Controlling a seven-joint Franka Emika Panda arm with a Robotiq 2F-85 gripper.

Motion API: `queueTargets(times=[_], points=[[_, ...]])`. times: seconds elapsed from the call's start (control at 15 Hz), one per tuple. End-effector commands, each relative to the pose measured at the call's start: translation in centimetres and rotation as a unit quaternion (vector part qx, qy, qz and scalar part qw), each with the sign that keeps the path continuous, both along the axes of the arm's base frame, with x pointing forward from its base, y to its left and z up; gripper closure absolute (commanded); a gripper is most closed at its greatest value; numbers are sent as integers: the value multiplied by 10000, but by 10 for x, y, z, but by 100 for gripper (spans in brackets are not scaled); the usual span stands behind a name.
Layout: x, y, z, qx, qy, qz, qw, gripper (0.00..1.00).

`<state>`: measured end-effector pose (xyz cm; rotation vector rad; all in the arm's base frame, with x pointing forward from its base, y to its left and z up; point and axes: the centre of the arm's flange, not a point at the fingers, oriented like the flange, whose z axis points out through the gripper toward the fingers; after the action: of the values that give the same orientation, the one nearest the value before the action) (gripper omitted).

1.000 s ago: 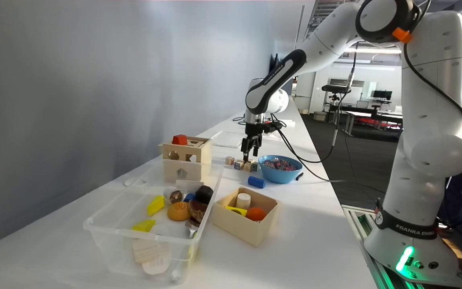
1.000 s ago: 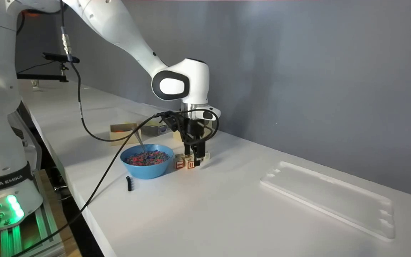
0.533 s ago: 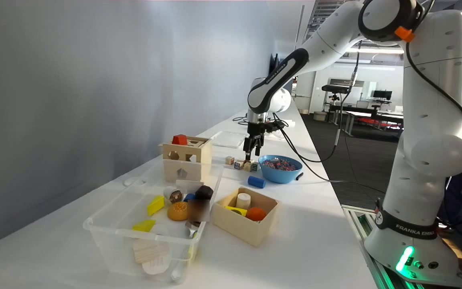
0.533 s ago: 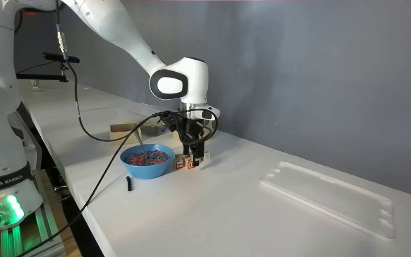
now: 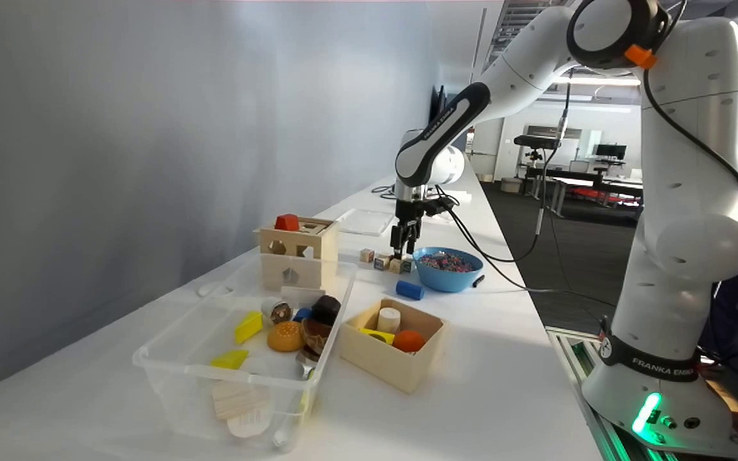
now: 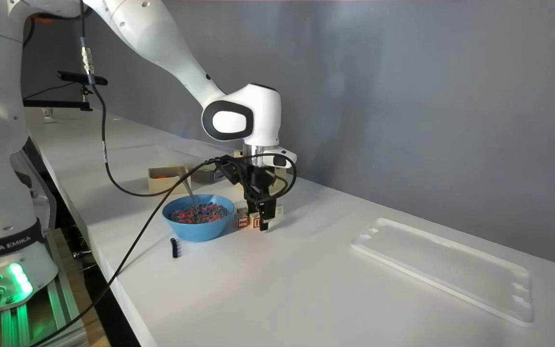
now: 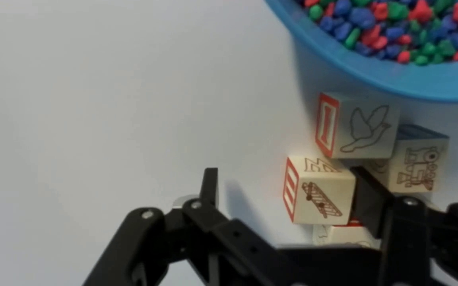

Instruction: Move the box to the left then stack up the blocks

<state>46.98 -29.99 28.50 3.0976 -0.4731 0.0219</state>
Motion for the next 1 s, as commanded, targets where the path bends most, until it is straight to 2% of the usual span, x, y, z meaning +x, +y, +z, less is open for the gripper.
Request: queueTargets(times=[0.0, 0.4, 0.93], points=[[4, -3, -8, -163, -290, 247, 9991, 47], [12, 5, -10, -227, -373, 392, 9983, 89], [-8, 14, 61, -155, -390, 458, 9981, 89]])
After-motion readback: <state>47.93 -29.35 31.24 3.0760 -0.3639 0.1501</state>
